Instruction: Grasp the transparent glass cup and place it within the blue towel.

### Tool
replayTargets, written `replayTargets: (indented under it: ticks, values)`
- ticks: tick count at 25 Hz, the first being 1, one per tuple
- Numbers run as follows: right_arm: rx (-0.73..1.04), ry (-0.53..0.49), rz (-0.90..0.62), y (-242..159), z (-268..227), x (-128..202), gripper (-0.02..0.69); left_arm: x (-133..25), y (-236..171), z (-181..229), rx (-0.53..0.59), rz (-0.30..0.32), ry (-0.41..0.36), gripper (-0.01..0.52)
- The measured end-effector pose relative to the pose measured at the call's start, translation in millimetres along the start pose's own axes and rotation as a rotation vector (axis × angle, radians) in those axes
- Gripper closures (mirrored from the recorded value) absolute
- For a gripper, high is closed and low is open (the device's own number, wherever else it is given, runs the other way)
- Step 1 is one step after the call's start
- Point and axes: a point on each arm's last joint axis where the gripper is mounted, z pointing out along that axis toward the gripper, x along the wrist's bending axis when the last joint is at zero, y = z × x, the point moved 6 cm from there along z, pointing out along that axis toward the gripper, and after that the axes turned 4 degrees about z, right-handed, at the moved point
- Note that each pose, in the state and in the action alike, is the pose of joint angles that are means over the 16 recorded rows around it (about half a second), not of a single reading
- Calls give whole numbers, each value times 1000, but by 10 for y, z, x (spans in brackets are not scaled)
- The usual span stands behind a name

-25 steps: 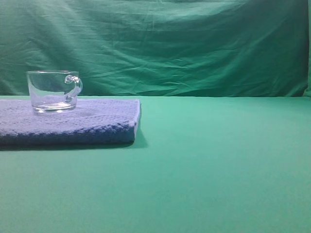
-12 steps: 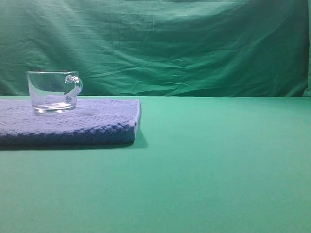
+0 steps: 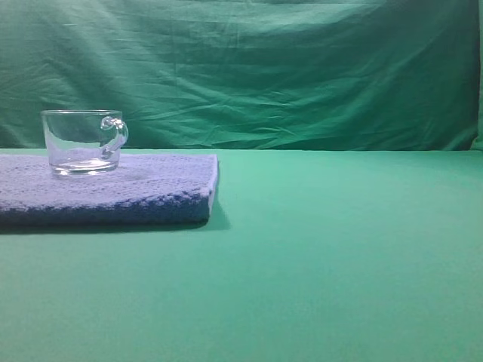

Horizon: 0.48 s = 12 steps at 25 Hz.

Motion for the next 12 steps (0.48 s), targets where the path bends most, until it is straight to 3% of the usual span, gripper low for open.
replayTargets:
  ticks: [12]
  values:
    - [82, -54, 27, -369, 87, -53, 665, 0, 0, 0, 0, 0, 0, 514]
